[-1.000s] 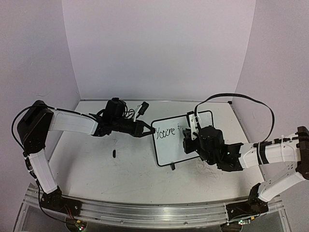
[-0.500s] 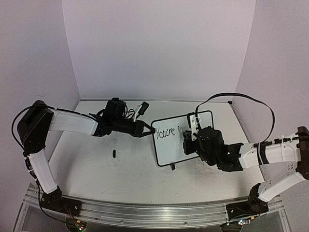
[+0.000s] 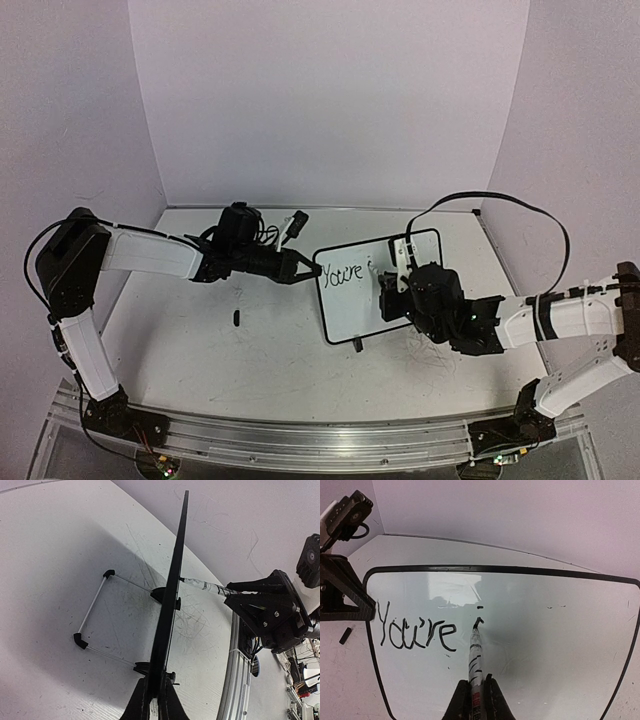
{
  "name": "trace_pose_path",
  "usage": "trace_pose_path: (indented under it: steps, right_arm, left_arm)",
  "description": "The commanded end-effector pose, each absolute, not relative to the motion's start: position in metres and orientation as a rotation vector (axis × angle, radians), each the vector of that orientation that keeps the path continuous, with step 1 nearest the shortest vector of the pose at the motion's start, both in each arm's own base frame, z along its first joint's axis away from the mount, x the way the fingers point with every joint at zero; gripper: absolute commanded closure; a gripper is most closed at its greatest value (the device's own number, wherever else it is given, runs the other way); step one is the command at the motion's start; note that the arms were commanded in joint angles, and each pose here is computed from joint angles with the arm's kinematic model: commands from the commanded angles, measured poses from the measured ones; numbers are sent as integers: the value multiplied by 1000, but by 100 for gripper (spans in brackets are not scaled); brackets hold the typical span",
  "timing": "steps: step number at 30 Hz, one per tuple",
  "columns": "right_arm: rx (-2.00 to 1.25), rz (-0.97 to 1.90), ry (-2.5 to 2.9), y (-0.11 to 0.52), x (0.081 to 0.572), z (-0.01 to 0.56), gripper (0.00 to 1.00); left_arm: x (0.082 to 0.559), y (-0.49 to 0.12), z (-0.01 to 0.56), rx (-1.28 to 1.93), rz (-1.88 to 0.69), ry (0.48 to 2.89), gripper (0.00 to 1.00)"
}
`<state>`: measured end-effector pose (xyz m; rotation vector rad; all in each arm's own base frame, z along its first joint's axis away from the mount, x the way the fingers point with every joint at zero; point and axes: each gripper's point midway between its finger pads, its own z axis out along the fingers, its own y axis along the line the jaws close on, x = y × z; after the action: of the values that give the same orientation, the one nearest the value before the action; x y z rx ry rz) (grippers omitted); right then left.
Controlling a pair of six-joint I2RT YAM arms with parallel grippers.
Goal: Write a sentence on the whiteboard
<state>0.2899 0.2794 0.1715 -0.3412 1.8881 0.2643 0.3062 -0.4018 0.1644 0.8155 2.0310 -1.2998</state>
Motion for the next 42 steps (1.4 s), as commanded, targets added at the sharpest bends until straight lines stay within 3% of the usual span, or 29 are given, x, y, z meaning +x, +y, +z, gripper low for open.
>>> trace_pose_path:
  steps: [1,19,26,42]
  right_arm:
    - [-365,254,1936,276,282,158,100]
    - [-350,269,1933,275,279,162,100]
    - [-328,358,1851,277,276,196,100]
    - [-298,289,1815,275,296,207,100]
  left_arm:
    - [313,-391,171,797,-1223,2030,100]
    - [311,-393,170,804,-1220,2029,100]
    - [311,-393,169,804,-1219,2030,100]
    - [311,-393,171,807,-1216,2025,100]
